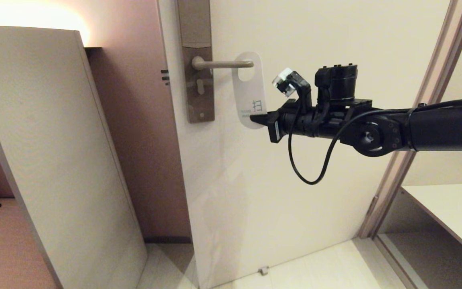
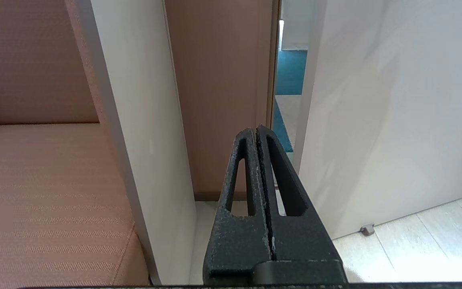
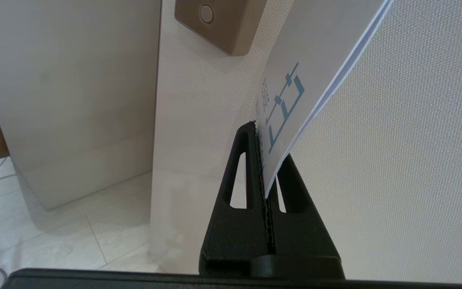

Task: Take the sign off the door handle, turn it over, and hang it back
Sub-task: Hang the sign back with the other side facing out

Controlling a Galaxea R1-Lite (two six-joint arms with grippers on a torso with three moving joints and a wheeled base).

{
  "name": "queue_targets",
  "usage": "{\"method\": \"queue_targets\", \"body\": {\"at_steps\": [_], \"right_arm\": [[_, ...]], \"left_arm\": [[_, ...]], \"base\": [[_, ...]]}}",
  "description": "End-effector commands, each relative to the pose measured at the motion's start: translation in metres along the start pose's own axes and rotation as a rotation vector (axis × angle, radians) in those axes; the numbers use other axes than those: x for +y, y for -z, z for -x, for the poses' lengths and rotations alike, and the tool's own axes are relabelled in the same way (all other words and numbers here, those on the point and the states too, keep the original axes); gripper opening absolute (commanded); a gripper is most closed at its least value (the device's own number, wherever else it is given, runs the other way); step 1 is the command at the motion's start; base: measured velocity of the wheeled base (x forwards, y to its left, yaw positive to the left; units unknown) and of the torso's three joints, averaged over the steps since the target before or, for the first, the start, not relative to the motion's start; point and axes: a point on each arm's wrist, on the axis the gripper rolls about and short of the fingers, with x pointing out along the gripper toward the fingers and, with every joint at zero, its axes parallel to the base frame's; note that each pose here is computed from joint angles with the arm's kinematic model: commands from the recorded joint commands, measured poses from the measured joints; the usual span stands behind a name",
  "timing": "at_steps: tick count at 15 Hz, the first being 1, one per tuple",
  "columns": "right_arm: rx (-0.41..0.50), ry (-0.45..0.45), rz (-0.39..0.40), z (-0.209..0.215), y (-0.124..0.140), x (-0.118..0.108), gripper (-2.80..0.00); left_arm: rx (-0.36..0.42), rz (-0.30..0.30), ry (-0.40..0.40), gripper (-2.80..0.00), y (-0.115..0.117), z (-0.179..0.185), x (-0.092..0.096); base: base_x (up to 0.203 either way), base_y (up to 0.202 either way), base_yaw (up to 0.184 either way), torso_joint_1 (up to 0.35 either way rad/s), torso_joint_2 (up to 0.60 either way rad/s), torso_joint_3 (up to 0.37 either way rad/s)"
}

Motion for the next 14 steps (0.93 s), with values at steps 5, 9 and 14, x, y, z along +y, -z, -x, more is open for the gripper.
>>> {"method": "queue_targets", "body": {"at_steps": [5, 9, 14], "right_arm": [[-0.01, -0.028, 0.045, -0.007, -0.002, 0.009, -2.8], [-0.046, -0.045, 0.061, -0.02, -0.004, 0.017, -2.8], [-0.063, -0.054, 0.069, -0.029, -0.005, 0.02, -2.8]], "left_arm": [[0.0, 0.001, -0.001, -2.8, 0.0, 0.0, 0.0], [0.0, 0.001, -0.001, -2.8, 0.0, 0.0, 0.0], [0.001, 0.001, -0.002, -2.8, 0.0, 0.0, 0.0]], "base": [[0.0, 0.0, 0.0, 0.0, 0.0, 0.0], [0.0, 0.0, 0.0, 0.0, 0.0, 0.0], [0.0, 0.0, 0.0, 0.0, 0.0, 0.0]]}}
